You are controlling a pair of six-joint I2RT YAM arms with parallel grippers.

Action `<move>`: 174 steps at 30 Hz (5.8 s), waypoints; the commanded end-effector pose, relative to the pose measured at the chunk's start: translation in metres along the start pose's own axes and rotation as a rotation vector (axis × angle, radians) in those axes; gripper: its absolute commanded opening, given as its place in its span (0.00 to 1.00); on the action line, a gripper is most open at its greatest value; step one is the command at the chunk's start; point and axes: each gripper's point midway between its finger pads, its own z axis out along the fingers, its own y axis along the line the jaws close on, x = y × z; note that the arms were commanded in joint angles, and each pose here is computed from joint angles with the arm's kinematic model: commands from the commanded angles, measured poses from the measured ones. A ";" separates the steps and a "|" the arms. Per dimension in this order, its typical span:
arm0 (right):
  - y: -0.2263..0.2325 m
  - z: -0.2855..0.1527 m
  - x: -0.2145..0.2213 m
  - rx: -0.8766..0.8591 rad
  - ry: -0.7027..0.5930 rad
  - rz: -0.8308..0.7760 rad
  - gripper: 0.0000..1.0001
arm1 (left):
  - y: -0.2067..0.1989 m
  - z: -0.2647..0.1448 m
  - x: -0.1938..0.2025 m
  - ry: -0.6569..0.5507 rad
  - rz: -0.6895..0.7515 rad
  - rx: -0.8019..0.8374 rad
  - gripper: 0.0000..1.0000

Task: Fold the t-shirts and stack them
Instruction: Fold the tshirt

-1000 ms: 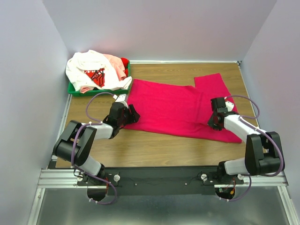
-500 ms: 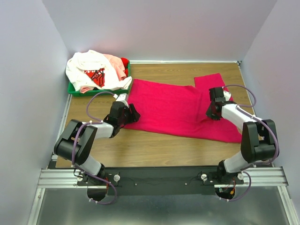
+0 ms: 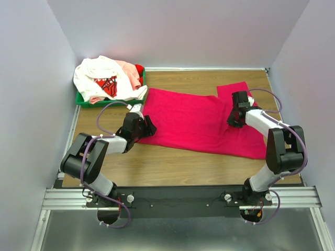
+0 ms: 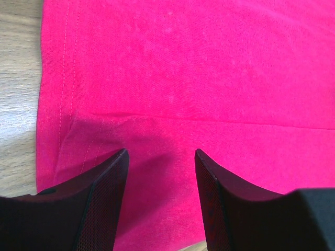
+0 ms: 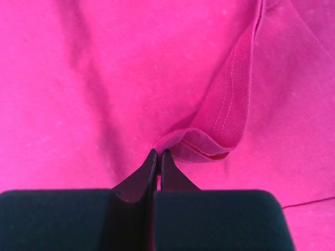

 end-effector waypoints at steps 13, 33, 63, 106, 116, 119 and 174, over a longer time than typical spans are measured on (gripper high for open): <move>0.038 0.003 -0.014 -0.143 0.011 -0.020 0.15 | 0.014 0.000 0.013 0.046 0.001 -0.068 0.62; 0.042 -0.020 -0.015 -0.219 -0.034 -0.009 0.81 | -0.063 0.013 -0.061 -0.091 0.076 0.087 0.62; -0.036 -0.047 0.116 -0.108 0.139 0.270 1.00 | -0.032 -0.009 0.083 0.131 -0.024 -0.001 0.61; 0.030 0.046 -0.180 -0.069 -0.207 0.021 0.79 | -0.032 0.013 -0.127 -0.164 0.175 -0.057 0.60; 0.004 0.115 -0.205 -0.091 -0.157 0.061 0.72 | -0.011 0.035 -0.143 -0.119 0.221 -0.124 0.59; 0.005 0.122 -0.208 -0.094 -0.158 0.048 0.70 | -0.009 0.038 -0.146 -0.117 0.221 -0.131 0.59; -0.029 0.152 -0.215 0.028 -0.171 -0.014 0.59 | 0.008 0.037 -0.138 -0.086 0.221 -0.180 0.59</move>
